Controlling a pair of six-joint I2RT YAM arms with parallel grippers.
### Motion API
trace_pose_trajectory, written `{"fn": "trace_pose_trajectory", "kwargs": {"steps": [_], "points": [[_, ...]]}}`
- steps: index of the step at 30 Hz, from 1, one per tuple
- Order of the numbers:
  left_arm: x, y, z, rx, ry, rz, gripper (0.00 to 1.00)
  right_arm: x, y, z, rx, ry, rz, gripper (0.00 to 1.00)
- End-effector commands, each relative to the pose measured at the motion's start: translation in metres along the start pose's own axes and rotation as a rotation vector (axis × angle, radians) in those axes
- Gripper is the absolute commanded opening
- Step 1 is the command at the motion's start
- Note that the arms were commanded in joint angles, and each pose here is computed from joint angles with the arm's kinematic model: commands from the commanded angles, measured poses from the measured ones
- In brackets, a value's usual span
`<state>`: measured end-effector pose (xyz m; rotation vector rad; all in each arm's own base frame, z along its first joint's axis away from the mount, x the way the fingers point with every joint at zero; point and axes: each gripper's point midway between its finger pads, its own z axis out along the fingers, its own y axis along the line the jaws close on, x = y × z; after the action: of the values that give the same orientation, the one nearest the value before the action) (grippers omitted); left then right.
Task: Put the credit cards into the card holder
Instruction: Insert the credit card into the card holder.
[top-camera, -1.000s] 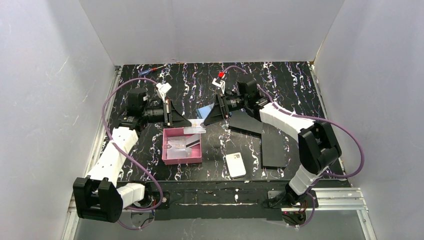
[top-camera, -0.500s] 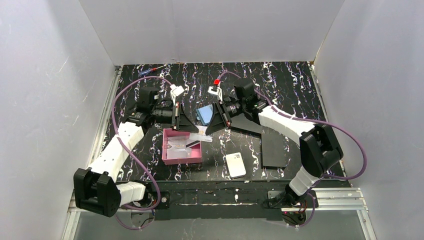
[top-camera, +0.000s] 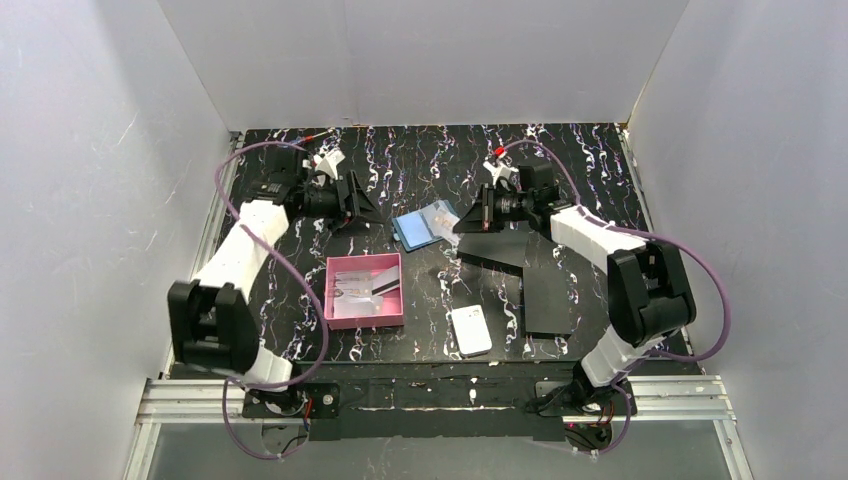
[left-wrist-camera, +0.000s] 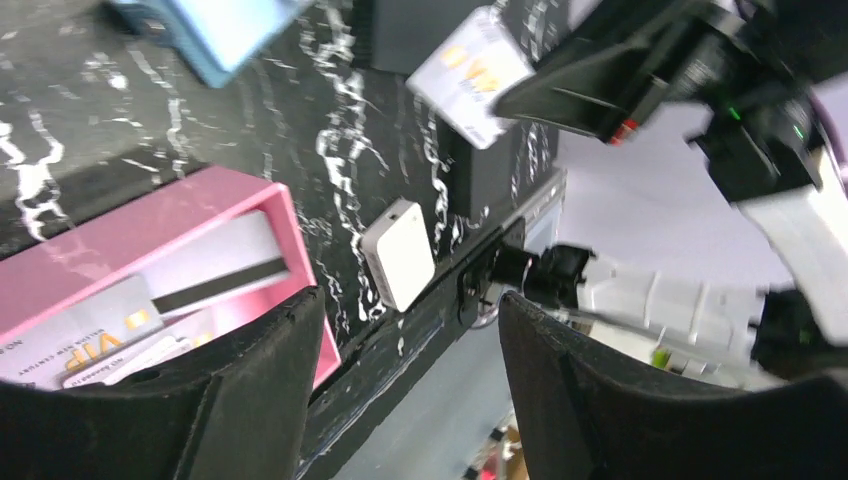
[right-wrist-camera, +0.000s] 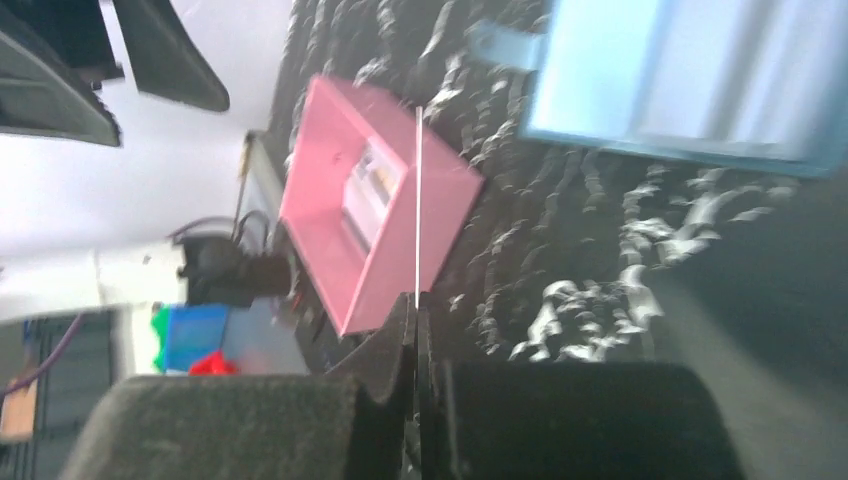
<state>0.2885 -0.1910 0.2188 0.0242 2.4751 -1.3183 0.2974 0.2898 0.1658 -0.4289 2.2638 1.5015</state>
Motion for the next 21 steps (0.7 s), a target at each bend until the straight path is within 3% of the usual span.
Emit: {"fn": "trace_pose_trajectory", "kwargs": {"steps": [1,8,14,18,21], "points": [[-0.019,0.033,0.028,-0.142,0.002,-0.181,0.61,-0.041,-0.034,0.012,0.144,-0.092,-0.057,0.01],[-0.063,0.062,0.084,-0.162,-0.014,-0.178,0.42,-0.062,-0.084,0.045,0.232,-0.157,0.011,0.01],[-0.082,0.077,0.128,-0.144,0.024,-0.187,0.35,-0.068,-0.103,0.056,0.262,-0.166,0.022,0.01],[-0.084,0.074,0.144,-0.111,0.050,-0.182,0.36,-0.067,-0.102,0.057,0.252,-0.165,0.025,0.01],[-0.085,0.059,0.146,-0.027,0.053,-0.202,0.49,-0.074,-0.088,0.048,0.171,-0.248,0.081,0.01]]}}
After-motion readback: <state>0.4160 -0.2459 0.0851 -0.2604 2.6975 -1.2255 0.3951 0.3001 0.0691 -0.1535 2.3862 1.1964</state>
